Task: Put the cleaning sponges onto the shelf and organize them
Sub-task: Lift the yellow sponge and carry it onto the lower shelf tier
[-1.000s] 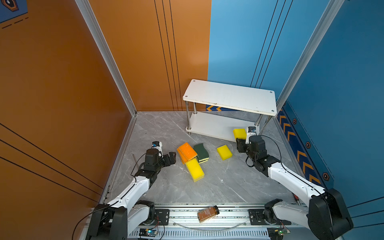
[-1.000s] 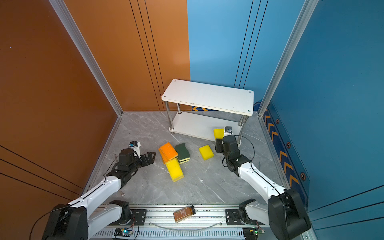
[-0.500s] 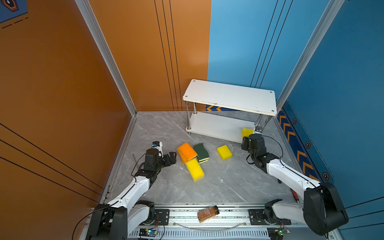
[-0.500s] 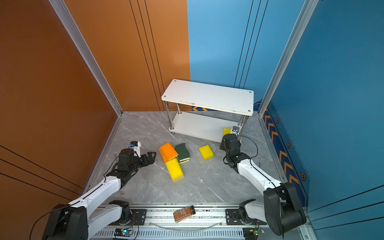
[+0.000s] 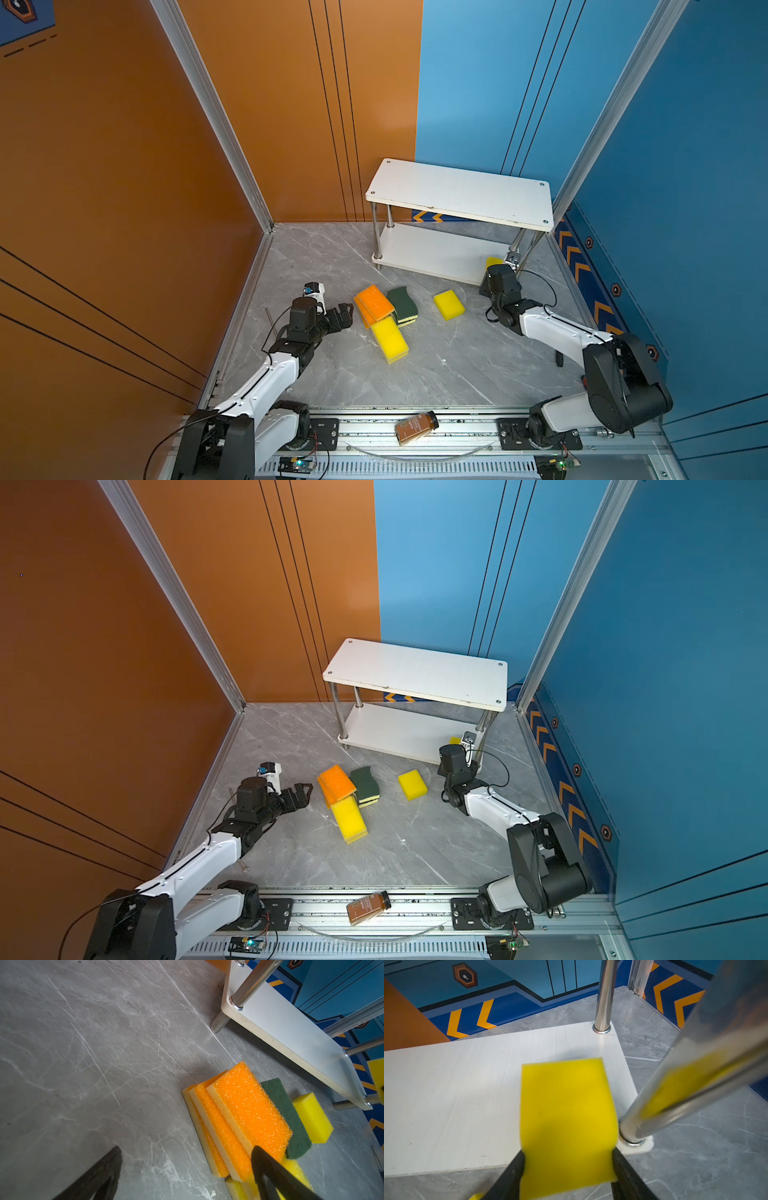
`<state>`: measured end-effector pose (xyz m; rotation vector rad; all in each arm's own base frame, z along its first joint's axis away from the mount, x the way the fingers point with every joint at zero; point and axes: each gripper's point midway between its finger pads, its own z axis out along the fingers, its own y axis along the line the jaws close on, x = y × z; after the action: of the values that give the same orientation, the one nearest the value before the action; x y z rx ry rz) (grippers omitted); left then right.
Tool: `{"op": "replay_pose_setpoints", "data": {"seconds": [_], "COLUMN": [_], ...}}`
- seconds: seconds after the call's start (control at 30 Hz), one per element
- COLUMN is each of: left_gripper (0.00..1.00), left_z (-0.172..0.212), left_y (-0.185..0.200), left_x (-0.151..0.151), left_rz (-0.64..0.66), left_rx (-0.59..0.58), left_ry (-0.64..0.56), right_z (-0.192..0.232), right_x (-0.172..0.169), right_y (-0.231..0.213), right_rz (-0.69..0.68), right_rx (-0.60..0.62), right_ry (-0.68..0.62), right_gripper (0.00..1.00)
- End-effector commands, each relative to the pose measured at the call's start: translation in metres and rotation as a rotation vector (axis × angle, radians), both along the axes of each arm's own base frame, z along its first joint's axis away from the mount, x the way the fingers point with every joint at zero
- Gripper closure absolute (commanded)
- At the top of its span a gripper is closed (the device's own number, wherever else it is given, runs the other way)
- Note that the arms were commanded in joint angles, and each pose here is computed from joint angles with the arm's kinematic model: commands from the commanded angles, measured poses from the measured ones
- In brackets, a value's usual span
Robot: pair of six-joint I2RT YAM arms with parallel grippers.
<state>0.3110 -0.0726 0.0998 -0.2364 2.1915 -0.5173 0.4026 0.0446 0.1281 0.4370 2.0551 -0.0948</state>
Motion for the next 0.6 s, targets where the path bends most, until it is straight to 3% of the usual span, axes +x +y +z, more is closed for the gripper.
{"op": "replay_pose_setpoints", "data": {"seconds": [0.0, 0.57], "left_gripper": [0.02, 0.02], "left_z": [0.002, -0.003], "left_y": [0.001, 0.004], "left_x": [-0.002, -0.005], "left_rz": [-0.001, 0.006], "left_rx": [-0.008, 0.002], "left_ry": [0.007, 0.019], "right_z": [0.013, -0.001], "right_x": [0.012, 0.02], "right_y": [0.0, 0.0], "right_rz": [-0.032, -0.041], "right_rx": [-0.004, -0.041], "right_ry": [-0.054, -0.045], "right_gripper": [0.42, 0.42]}}
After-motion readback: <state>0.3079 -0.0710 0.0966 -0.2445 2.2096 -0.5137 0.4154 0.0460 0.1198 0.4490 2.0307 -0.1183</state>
